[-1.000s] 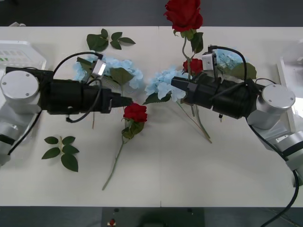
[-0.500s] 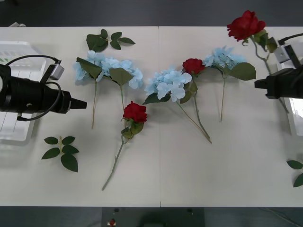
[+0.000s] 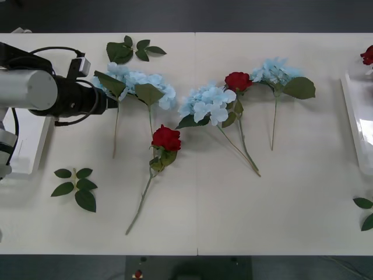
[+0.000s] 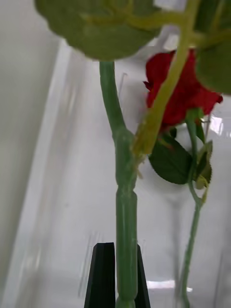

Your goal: Put the red flowers into the right box and the blue flowers into the left box

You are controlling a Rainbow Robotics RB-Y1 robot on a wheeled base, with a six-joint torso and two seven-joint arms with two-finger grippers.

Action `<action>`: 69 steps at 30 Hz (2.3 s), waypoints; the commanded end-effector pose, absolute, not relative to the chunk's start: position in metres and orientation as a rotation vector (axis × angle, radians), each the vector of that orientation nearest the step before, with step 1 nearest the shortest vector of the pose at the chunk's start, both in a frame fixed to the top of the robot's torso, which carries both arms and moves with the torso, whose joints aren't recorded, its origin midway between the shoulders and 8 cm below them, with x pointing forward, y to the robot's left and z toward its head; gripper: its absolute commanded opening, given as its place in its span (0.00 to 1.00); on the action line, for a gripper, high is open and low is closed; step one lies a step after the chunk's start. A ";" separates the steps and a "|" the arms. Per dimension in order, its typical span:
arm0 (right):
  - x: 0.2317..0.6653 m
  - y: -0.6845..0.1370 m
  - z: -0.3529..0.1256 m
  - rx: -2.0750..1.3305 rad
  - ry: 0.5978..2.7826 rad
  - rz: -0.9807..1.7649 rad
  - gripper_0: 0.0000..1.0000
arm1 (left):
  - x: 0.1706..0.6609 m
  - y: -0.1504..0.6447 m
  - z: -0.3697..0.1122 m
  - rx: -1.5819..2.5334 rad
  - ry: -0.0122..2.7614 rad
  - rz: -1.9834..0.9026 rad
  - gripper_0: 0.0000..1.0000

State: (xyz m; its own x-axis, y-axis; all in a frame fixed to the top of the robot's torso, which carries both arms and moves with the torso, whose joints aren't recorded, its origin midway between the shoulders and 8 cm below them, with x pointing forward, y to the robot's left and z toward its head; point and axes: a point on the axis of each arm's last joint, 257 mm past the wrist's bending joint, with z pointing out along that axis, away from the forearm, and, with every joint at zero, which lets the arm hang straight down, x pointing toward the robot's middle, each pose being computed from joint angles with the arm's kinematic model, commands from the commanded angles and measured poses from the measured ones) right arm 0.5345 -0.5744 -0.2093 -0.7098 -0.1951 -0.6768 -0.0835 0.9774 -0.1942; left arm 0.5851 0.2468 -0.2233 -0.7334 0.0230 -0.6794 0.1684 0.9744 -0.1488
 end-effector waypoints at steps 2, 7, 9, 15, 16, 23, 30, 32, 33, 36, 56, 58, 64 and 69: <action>0.550 -0.608 -0.189 -0.128 2.330 -0.318 0.00 | 0.599 0.220 -0.213 0.083 2.350 -0.234 1.00; 0.557 -0.638 -0.187 -0.096 2.310 -0.448 0.00 | 0.610 0.212 -0.228 0.075 2.335 -0.214 1.00; 0.562 -0.646 -0.188 -0.091 2.283 -0.496 0.00 | 0.618 0.207 -0.235 0.077 2.321 -0.214 1.00; 0.558 -0.669 -0.203 -0.122 2.247 -0.647 0.00 | 0.633 0.205 -0.244 0.072 2.314 -0.194 1.00; 0.556 -0.672 -0.205 -0.132 2.254 -0.664 0.00 | 0.635 0.205 -0.242 0.072 2.312 -0.194 1.00; 0.540 -0.688 -0.219 -0.208 2.302 -0.778 0.46 | 0.638 0.204 -0.243 0.094 2.306 -0.166 0.64; 0.544 -0.678 -0.224 -0.235 2.309 -0.763 0.80 | 0.640 0.205 -0.255 0.115 2.299 -0.139 0.64; 0.548 -0.666 -0.226 -0.246 2.319 -0.728 0.86 | 0.640 0.205 -0.257 0.123 2.299 -0.130 0.63; 0.551 -0.657 -0.228 -0.246 2.327 -0.694 0.88 | 0.640 0.204 -0.258 0.126 2.301 -0.130 0.63; 0.563 -0.623 -0.229 -0.244 2.344 -0.564 0.92 | 0.639 0.205 -0.260 0.131 2.305 -0.123 0.63; 0.603 -0.303 -0.174 -0.066 2.434 0.507 0.92 | 0.635 0.218 -0.229 0.139 2.304 -0.124 0.00; 0.613 -0.289 -0.179 0.009 2.452 0.519 0.92 | 0.631 0.226 -0.199 0.140 2.298 -0.132 0.00; 0.628 -0.263 -0.209 0.072 2.529 0.430 0.92 | 0.624 0.272 -0.120 0.143 2.222 -0.098 0.00; 0.633 -0.252 -0.231 0.052 2.557 0.345 0.93 | 0.623 0.330 -0.065 0.116 2.141 -0.011 0.00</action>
State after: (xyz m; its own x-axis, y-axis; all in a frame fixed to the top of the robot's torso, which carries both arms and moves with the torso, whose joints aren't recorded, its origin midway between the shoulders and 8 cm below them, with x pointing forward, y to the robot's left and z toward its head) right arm 0.6213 -0.2547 -0.2440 -0.8602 0.0943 -0.5012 -0.0522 0.9613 0.2705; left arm 0.6185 0.2952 -0.1200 -0.6124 0.0121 -0.7904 0.0915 0.9942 -0.0557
